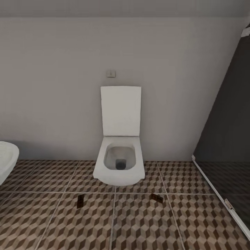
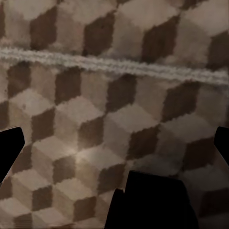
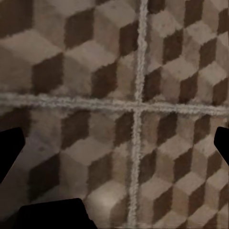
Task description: Take the four mousetraps from the cabinet in the bathroom and place them on the bathroom floor. Make sure all four end up on the same floor surface, and ensure that at least two of them are either under or directly next to the same bathroom sink.
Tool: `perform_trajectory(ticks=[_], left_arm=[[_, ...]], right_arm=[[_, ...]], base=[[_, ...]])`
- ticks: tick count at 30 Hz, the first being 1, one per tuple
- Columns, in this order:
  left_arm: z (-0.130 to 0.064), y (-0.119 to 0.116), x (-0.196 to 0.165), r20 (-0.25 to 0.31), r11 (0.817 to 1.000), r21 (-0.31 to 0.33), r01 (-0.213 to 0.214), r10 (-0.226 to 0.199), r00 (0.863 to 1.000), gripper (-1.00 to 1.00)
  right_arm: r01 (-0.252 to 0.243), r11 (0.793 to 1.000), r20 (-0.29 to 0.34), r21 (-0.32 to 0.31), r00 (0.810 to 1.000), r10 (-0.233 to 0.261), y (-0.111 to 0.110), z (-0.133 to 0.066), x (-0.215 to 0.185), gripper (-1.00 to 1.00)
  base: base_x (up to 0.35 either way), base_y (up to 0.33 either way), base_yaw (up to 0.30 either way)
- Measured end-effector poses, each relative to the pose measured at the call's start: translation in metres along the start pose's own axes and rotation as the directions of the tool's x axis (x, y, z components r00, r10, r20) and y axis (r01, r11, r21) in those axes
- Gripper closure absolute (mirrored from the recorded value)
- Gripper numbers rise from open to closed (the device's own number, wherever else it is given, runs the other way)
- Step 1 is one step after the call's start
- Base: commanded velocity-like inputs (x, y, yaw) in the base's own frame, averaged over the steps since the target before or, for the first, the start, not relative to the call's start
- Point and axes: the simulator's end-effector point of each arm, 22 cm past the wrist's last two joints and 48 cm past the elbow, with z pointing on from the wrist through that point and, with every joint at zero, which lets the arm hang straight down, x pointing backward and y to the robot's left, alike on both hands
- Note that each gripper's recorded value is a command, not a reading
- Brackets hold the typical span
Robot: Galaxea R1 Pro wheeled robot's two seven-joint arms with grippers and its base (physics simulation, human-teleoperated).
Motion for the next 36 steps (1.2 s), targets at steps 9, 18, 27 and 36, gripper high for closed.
perform_trajectory(ticks=[9, 18, 27, 36], left_arm=[[-0.009, 0.004, 0.019, -0.016, 1.000, -0.004, -0.004, 0.004, 1.000, -1.00], [-0.027, 0.016, 0.026, -0.035, 1.000, -0.019, -0.009, 0.008, 0.999, -1.00], [-0.045, 0.024, 0.018, -0.035, 1.000, -0.026, -0.010, 0.009, 0.999, -1.00], [-0.063, 0.030, 0.009, -0.033, 1.000, -0.029, -0.011, 0.010, 0.999, -1.00]], right_arm=[[0.012, 1.000, -0.001, 0.018, 1.000, -0.012, -0.015, -0.008, 0.006, -1.00], [0.010, 1.000, -0.006, 0.018, 1.000, -0.010, -0.022, -0.024, -0.002, -1.00], [0.010, 1.000, -0.006, 0.018, 1.000, -0.010, -0.029, -0.040, -0.014, -1.00], [0.010, 1.000, -0.009, 0.023, 1.000, -0.010, -0.040, -0.055, -0.024, -1.00]], base=[[0.000, 0.000, 0.000], [0.000, 0.000, 0.000], [0.000, 0.000, 0.000], [0.000, 0.000, 0.000]])
